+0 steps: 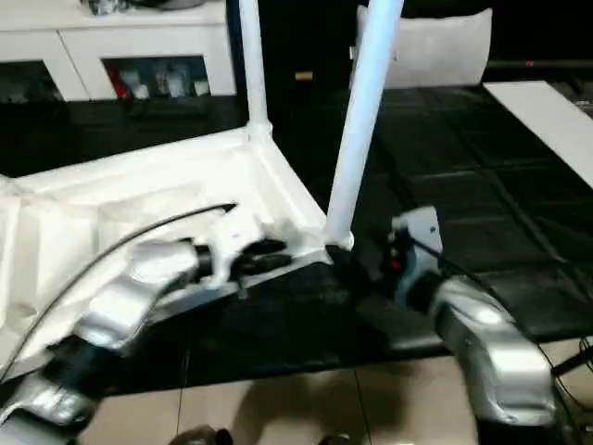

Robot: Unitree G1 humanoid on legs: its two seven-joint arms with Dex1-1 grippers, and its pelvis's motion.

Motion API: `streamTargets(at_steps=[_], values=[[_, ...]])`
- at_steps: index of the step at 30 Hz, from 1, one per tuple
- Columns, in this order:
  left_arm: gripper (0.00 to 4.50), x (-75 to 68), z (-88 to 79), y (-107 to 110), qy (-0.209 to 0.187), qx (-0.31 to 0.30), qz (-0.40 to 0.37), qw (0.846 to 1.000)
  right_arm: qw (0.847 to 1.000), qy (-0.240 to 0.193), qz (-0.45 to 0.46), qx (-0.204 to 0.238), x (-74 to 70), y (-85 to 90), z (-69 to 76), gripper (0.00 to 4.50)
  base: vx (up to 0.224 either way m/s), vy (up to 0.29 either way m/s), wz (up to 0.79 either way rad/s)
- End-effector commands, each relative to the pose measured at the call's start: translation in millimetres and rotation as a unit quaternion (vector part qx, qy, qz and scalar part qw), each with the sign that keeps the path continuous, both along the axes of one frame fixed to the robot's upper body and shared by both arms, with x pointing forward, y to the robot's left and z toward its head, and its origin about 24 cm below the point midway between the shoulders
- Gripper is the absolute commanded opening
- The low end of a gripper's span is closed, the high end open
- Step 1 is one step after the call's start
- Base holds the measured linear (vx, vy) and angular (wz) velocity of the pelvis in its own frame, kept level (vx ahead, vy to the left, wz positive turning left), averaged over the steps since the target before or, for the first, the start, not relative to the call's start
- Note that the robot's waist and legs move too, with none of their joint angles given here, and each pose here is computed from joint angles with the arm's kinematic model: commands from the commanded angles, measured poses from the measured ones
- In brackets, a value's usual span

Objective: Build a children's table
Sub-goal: Rotate table base

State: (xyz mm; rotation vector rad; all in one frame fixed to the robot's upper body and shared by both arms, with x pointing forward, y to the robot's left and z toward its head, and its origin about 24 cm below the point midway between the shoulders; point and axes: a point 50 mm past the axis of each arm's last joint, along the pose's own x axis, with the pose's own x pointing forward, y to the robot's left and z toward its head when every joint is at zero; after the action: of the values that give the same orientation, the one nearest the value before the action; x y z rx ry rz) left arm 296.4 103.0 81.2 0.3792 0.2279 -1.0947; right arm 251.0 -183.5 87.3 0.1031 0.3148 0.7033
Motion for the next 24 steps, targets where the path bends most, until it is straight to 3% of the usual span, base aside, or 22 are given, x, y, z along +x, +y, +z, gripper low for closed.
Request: streamTargets(at_steps=[1, 8, 15, 17, 24], values=[[1.44, -6.0, 10.6, 17, 0.002, 0.004, 0.003, 1.0, 0.998, 0.019, 0.056, 0.013, -8.5, 12.1, 2.9, 4.5, 0.0, 0.0, 0.0], [2.1, -26.2, 18.6, 57, 0.016, 0.046, 0.029, 0.998, 0.993, 0.001, 0.112, 0.042, -4.2, 41.8, 7.0, 4.5, 0.0, 0.0, 0.0], [2.1, -44.4, 19.0, 72, 0.043, 0.075, 0.036, 0.996, 0.992, -0.021, 0.114, 0.041, 11.2, 64.5, 4.9, 4.5, 0.0, 0.0, 0.0], [2.1, -47.3, 16.0, 78, 0.042, 0.102, 0.061, 0.992, 0.995, -0.047, 0.089, 0.019, 28.7, 78.3, 4.2, 4.5, 0.0, 0.0, 0.0], [2.1, -52.5, 8.7, 79, 0.058, 0.12, 0.074, 0.988, 0.997, -0.067, 0.043, -0.016, 54.5, 92.5, 0.1, 4.5, 0.0, 0.0, 0.0]])
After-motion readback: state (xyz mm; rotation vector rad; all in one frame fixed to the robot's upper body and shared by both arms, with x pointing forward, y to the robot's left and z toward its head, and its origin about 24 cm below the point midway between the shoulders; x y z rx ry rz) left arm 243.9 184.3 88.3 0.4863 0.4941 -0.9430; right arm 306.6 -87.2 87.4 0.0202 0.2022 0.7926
